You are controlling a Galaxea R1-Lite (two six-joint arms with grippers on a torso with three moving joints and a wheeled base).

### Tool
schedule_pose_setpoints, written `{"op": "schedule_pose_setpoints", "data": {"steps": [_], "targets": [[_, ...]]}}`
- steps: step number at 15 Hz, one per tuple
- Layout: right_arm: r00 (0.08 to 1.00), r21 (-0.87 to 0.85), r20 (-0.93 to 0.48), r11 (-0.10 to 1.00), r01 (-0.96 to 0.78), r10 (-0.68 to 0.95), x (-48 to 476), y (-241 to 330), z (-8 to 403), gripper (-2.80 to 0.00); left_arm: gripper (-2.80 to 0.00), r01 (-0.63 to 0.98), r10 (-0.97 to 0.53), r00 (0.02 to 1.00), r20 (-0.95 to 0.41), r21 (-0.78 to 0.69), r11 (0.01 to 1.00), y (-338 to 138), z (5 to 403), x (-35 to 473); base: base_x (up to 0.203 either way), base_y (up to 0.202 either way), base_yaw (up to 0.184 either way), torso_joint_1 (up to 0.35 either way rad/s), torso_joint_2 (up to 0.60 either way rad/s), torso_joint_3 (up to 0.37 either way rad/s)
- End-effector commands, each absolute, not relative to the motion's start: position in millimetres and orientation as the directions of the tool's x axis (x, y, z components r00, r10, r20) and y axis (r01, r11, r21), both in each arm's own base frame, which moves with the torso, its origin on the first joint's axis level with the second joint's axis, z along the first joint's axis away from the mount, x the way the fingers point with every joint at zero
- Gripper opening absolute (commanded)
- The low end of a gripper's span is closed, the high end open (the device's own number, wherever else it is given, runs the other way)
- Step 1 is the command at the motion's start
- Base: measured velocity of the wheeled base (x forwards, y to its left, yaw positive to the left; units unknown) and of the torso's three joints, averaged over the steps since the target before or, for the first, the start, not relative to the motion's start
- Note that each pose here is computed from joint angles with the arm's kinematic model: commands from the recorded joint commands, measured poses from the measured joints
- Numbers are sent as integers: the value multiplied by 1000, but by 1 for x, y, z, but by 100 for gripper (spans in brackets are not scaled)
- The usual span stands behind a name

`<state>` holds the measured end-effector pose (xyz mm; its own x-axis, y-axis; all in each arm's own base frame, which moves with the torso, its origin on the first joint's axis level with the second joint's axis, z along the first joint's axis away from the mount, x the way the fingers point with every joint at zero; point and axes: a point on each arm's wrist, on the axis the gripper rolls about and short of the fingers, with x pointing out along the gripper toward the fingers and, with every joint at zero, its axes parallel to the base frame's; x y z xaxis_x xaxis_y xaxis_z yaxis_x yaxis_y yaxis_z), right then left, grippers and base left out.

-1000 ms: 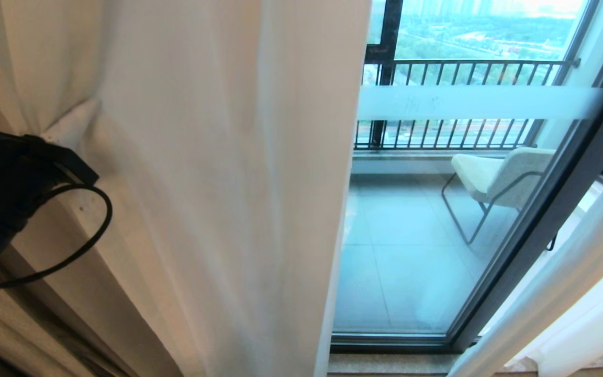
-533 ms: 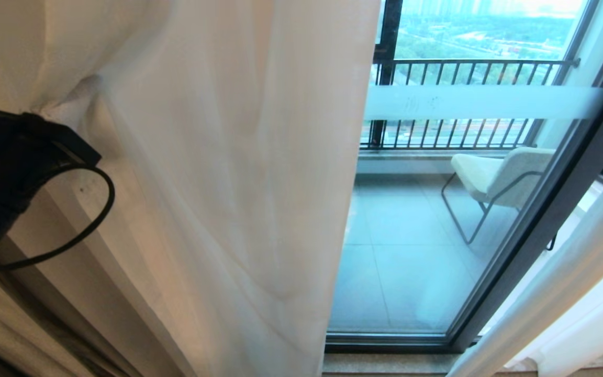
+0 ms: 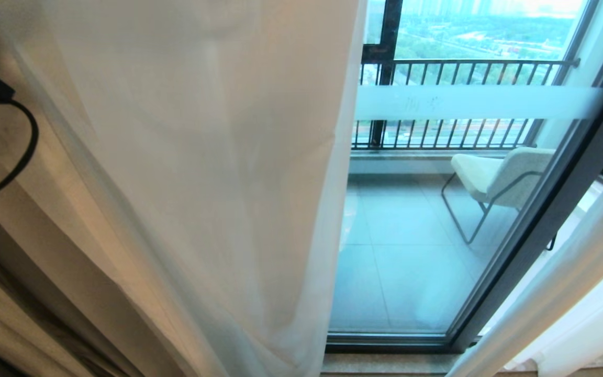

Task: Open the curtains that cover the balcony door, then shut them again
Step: Pull the inner curtains open on both sides

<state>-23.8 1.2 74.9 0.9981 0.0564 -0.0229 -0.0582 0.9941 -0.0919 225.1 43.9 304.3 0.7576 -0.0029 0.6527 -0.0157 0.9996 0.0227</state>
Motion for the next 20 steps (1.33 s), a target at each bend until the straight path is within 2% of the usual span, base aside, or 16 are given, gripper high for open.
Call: {"op": "schedule_pose_setpoints", "data": {"steps": [1,9,20], "targets": [[998,-92,-25,994,-59,57,-24,1,75,-280,-280,-92,61,731,679,9,996,67,313,224,0,0,0,0,0,0],[998,-94,-25,994,-59,57,-24,1,75,-280,-280,-357,337,643,688,-120,926,166,317,196,0,0,0,0,0,0],[998,-92,-26,994,-59,57,-24,1,75,-280,-280,-606,500,500,708,-127,785,315,305,160,0,0,0,0,0,0]]}}
